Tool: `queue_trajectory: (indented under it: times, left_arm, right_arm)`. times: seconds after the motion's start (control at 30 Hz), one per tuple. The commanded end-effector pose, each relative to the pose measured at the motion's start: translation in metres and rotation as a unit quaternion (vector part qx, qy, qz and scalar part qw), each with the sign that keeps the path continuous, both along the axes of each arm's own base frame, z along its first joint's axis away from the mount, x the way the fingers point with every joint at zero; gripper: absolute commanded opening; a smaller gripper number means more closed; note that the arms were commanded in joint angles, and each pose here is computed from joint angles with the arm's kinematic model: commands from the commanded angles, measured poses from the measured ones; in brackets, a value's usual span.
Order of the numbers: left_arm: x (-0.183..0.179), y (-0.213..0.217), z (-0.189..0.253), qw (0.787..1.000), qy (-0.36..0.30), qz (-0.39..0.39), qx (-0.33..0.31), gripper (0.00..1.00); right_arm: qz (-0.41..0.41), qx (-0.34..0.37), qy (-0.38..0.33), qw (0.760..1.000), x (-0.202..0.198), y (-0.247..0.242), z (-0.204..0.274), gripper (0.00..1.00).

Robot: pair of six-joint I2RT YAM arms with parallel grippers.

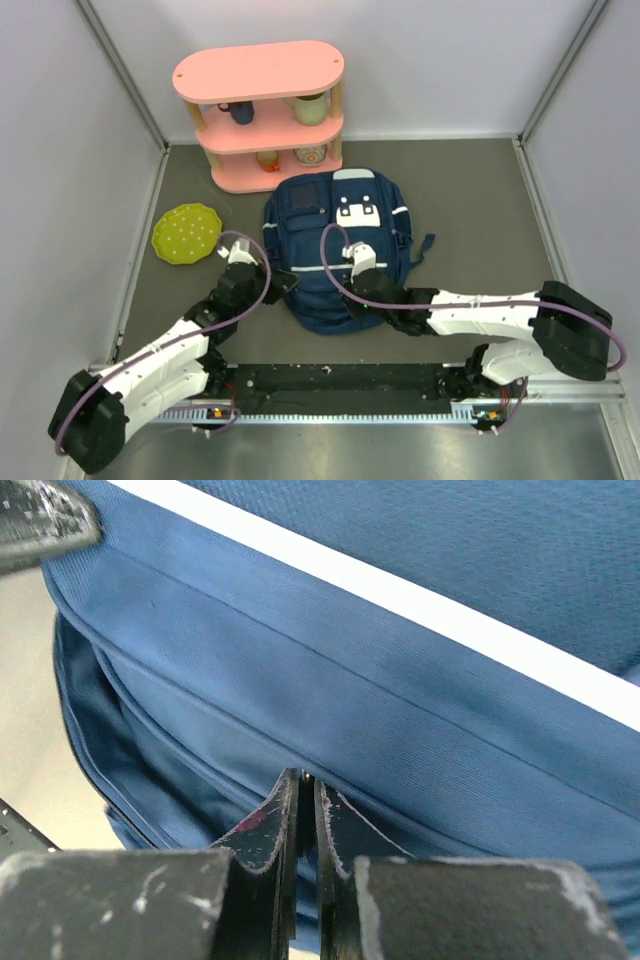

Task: Pack the student bag
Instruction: Zip the student bag at the center of the board.

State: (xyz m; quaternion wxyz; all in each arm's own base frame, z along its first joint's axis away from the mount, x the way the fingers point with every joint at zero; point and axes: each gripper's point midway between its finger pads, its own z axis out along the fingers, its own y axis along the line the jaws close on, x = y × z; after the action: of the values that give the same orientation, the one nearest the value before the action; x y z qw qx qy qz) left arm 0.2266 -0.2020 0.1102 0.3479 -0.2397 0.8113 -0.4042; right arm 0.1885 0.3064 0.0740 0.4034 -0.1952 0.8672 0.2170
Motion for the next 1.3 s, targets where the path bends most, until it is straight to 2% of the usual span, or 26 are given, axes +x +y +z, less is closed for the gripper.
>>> queue_trajectory:
  times: [0.0, 0.07, 0.17, 0.23, 0.27, 0.33, 0.4, 0.47, 0.5, 0.53, 0.57, 0.63, 0.67, 0.73, 0.87, 0.9, 0.93, 1.0, 1.03, 1.1, 1.27]
  left_arm:
    - [0.026, 0.039, 0.022, 0.997, -0.053, 0.012, 0.049, 0.0]
    - [0.036, 0.057, 0.023, 0.997, -0.056, 0.013, 0.055, 0.0]
    - [0.045, 0.062, 0.032, 0.992, -0.08, -0.063, 0.075, 0.0]
    - [0.036, 0.057, 0.019, 0.989, -0.032, -0.125, 0.073, 0.0]
    - [0.046, 0.066, 0.031, 0.983, -0.054, -0.143, 0.107, 0.0]
    - [0.051, 0.074, 0.03, 0.979, -0.038, -0.159, 0.123, 0.0]
    - [0.059, 0.079, 0.045, 0.976, -0.048, -0.167, 0.131, 0.0]
    - [0.068, 0.079, 0.058, 0.979, -0.061, -0.152, 0.12, 0.2]
    - [0.069, 0.077, 0.062, 0.98, -0.069, -0.148, 0.111, 0.42]
    - [0.068, 0.073, 0.069, 0.98, -0.082, -0.151, 0.096, 0.53]
    - [0.063, 0.07, 0.066, 0.985, -0.068, -0.143, 0.072, 0.63]
    - [0.059, 0.068, 0.072, 0.986, -0.078, -0.132, 0.056, 0.73]
    - [0.053, 0.069, 0.062, 0.99, -0.057, -0.118, 0.044, 0.75]
    - [0.041, 0.069, 0.07, 0.992, -0.069, -0.102, 0.032, 0.82]
    - [0.013, 0.064, 0.057, 0.998, -0.034, -0.049, -0.012, 0.83]
    - [0.006, 0.063, 0.065, 0.998, -0.051, -0.037, -0.022, 0.83]
    - [-0.005, 0.051, 0.057, 0.998, -0.026, -0.035, -0.048, 0.83]
    - [-0.007, 0.053, 0.061, 0.997, -0.041, 0.013, -0.062, 0.83]
    - [-0.017, 0.04, 0.056, 0.996, -0.018, 0.01, -0.088, 0.83]
    - [-0.015, 0.044, 0.056, 0.993, -0.023, 0.054, -0.103, 0.8]
    - [-0.018, 0.019, 0.059, 0.993, -0.015, 0.046, -0.105, 0.76]
  right_arm:
    - [-0.019, -0.062, -0.038, 0.997, 0.009, -0.034, 0.003, 0.0]
    - [-0.015, -0.068, -0.047, 0.996, 0.008, -0.04, 0.006, 0.0]
    - [-0.004, -0.076, -0.053, 0.996, 0.006, -0.046, 0.006, 0.0]
    - [0.005, -0.069, -0.057, 0.996, 0.005, -0.044, 0.012, 0.0]
    - [0.014, -0.071, -0.062, 0.995, 0.004, -0.043, 0.014, 0.0]
    - [0.028, -0.066, -0.071, 0.995, 0.003, -0.042, 0.021, 0.0]
    - [0.042, -0.046, -0.079, 0.995, 0.001, -0.035, 0.029, 0.0]
    - [0.066, -0.025, -0.081, 0.994, -0.004, -0.028, 0.036, 0.0]
    - [0.07, -0.02, -0.078, 0.994, -0.006, -0.026, 0.037, 0.0]
    - [0.071, 0.0, -0.078, 0.994, -0.006, -0.02, 0.042, 0.0]
    - [0.071, 0.003, -0.074, 0.995, -0.007, -0.017, 0.043, 0.0]
    - [0.061, 0.015, -0.065, 0.996, -0.006, -0.015, 0.043, 0.0]
    - [0.057, 0.015, -0.062, 0.996, -0.006, -0.015, 0.042, 0.0]
    - [0.041, 0.016, -0.057, 0.997, -0.004, -0.016, 0.038, 0.0]
    - [0.024, 0.016, -0.054, 0.998, -0.002, -0.02, 0.034, 0.0]
    - [0.021, 0.017, -0.053, 0.998, -0.001, -0.02, 0.034, 0.0]
    - [0.018, 0.018, -0.052, 0.998, -0.001, -0.02, 0.034, 0.0]
    - [0.017, 0.019, -0.05, 0.998, 0.0, -0.019, 0.034, 0.0]
    - [0.016, 0.023, -0.049, 0.998, 0.0, -0.018, 0.035, 0.0]
    - [0.015, 0.025, -0.047, 0.998, 0.0, -0.017, 0.035, 0.0]
    - [0.014, 0.04, -0.046, 0.998, -0.001, -0.015, 0.04, 0.0]
